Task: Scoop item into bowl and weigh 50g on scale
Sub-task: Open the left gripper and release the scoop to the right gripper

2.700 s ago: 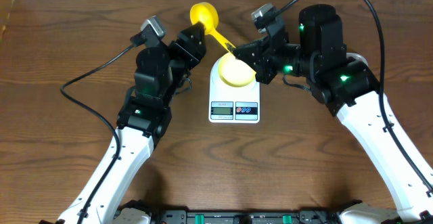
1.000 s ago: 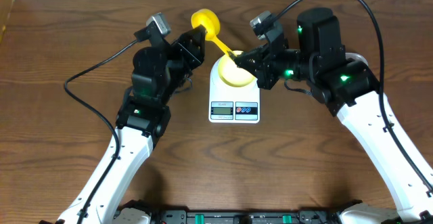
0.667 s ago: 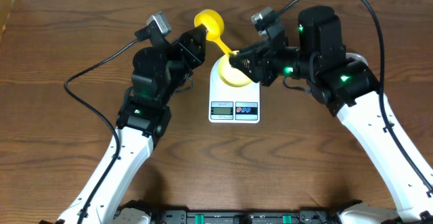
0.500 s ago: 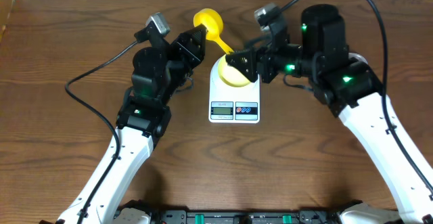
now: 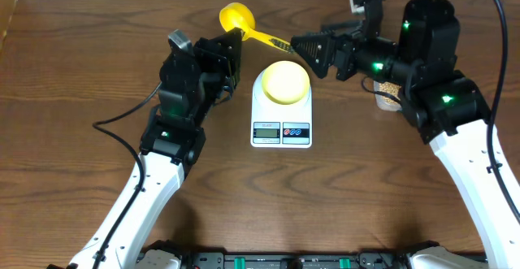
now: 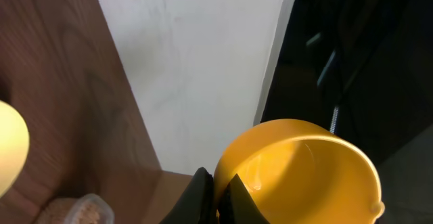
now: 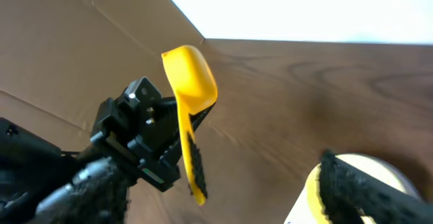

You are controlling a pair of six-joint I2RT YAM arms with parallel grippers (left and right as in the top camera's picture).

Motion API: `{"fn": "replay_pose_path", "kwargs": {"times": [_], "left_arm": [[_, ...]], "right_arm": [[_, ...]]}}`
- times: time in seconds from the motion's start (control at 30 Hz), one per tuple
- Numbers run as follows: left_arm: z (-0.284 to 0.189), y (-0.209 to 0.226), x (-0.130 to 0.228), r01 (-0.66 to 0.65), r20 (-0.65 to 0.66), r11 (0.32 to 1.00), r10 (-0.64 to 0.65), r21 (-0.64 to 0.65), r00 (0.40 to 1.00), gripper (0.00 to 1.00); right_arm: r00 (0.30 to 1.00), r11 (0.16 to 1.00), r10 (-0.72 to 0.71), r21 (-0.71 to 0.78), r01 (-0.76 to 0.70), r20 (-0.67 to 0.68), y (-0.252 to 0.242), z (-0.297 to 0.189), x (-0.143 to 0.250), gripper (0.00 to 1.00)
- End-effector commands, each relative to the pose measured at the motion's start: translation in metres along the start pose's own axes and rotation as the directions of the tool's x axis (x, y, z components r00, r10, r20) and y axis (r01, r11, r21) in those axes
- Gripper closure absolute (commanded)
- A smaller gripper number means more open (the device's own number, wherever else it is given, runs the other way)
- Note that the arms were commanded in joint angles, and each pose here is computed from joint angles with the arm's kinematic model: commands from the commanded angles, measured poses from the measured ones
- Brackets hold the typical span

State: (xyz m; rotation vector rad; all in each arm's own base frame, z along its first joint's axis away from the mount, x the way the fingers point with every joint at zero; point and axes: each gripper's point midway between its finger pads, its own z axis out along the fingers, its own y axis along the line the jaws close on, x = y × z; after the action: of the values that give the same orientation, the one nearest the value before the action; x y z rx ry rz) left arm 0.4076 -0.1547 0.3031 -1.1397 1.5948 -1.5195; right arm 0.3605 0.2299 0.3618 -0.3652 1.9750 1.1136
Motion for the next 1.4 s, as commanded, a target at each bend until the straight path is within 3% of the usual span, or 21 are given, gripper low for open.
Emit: {"fn": "replay_pose_path", "kwargs": {"times": [0.0, 0.23, 0.53, 0.77, 1.0, 1.37], "left_arm": [[0.001, -0.008, 0.008, 0.071, -0.016, 0.997, -0.070, 0.018, 0.997, 0.93], [0.001, -0.006, 0.025, 0.134, -0.054, 0.991, -0.134, 0.003, 0.990, 0.93], [0.001, -0.005, 0.029, 0.134, -0.079, 0.991, -0.133, -0.003, 0.988, 0.93], [0.000, -0.002, 0.035, 0.129, -0.108, 0.992, -0.130, -0.018, 0.986, 0.93], [-0.001, 0.009, 0.044, 0.001, -0.165, 0.999, -0.010, -0.054, 0.986, 0.93], [-0.001, 0.008, 0.043, 0.052, -0.160, 0.997, -0.061, -0.057, 0.985, 0.93]], "right_arm": [[1.000, 0.999, -0.010, -0.040, 0.010, -0.017, 0.018, 0.006, 0.004, 0.18], [0.998, 0.997, -0.044, -0.072, 0.041, -0.036, 0.031, 0.010, 0.011, 0.30], [0.996, 0.994, -0.086, -0.063, 0.084, -0.031, 0.026, 0.009, 0.010, 0.61], [0.992, 0.995, -0.092, -0.047, 0.088, -0.082, 0.021, 0.009, 0.024, 0.64], [0.990, 0.996, -0.086, -0.038, 0.082, -0.110, 0.018, 0.008, 0.031, 0.66], [0.989, 0.995, -0.100, -0.040, 0.096, -0.110, 0.018, 0.008, 0.031, 0.71]]}}
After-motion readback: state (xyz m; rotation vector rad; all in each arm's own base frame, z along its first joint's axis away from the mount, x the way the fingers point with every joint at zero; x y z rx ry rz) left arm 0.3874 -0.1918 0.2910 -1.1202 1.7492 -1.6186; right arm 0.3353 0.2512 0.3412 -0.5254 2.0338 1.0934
